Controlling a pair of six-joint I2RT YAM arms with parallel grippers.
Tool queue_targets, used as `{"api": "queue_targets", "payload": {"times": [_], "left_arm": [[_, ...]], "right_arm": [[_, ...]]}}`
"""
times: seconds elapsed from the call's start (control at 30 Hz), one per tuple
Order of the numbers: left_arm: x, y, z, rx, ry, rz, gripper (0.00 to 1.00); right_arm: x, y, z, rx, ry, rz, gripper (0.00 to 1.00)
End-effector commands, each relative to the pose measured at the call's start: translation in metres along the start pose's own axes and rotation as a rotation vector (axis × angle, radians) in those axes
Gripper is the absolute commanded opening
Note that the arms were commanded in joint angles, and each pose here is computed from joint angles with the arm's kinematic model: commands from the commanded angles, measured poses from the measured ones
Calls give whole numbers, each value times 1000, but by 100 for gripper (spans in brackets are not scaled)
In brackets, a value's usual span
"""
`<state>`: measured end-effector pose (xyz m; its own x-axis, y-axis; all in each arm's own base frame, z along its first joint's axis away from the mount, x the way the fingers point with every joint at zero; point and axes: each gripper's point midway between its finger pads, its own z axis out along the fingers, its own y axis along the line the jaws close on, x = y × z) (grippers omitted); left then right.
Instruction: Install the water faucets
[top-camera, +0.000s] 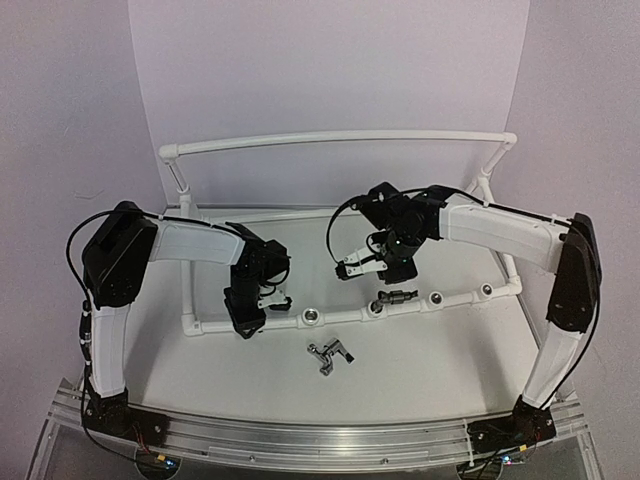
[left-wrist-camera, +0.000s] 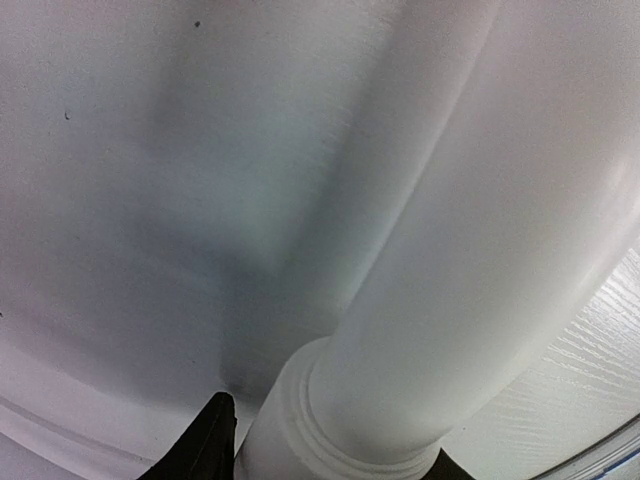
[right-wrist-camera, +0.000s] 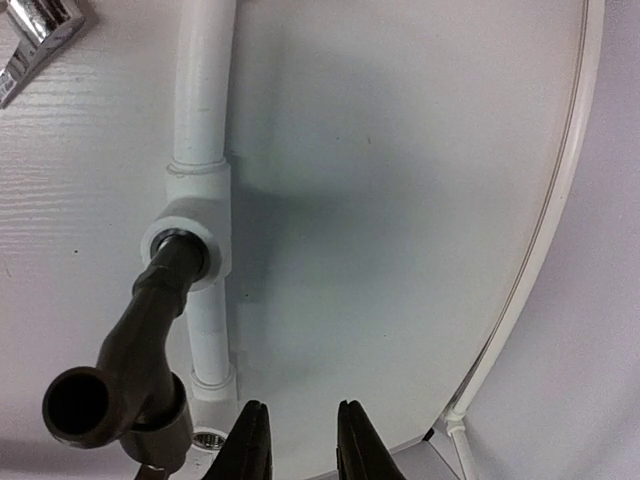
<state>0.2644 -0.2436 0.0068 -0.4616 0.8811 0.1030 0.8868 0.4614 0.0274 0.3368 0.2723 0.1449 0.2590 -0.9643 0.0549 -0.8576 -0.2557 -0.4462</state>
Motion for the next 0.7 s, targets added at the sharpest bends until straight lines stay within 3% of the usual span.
{"api": "queue_targets", "payload": {"times": [0.0, 0.13, 0.33, 0.57, 0.67], "left_arm": [[-40, -3, 10, 148, -143, -252, 13], [-40, -3, 8, 148, -148, -256, 13], [-42, -2, 7, 146, -156, -250, 13], [-41, 0, 7, 147, -160, -262, 13], [-42, 0, 7, 145, -161, -261, 13]], "right_arm": [[7, -4, -1, -1, 36, 7, 21], [30, 10, 13, -31, 89, 2, 15], [58, 22, 6, -51, 56, 40, 13], [31, 55, -7, -134, -124, 76, 15], [20, 69, -7, -147, -143, 45, 15]]}}
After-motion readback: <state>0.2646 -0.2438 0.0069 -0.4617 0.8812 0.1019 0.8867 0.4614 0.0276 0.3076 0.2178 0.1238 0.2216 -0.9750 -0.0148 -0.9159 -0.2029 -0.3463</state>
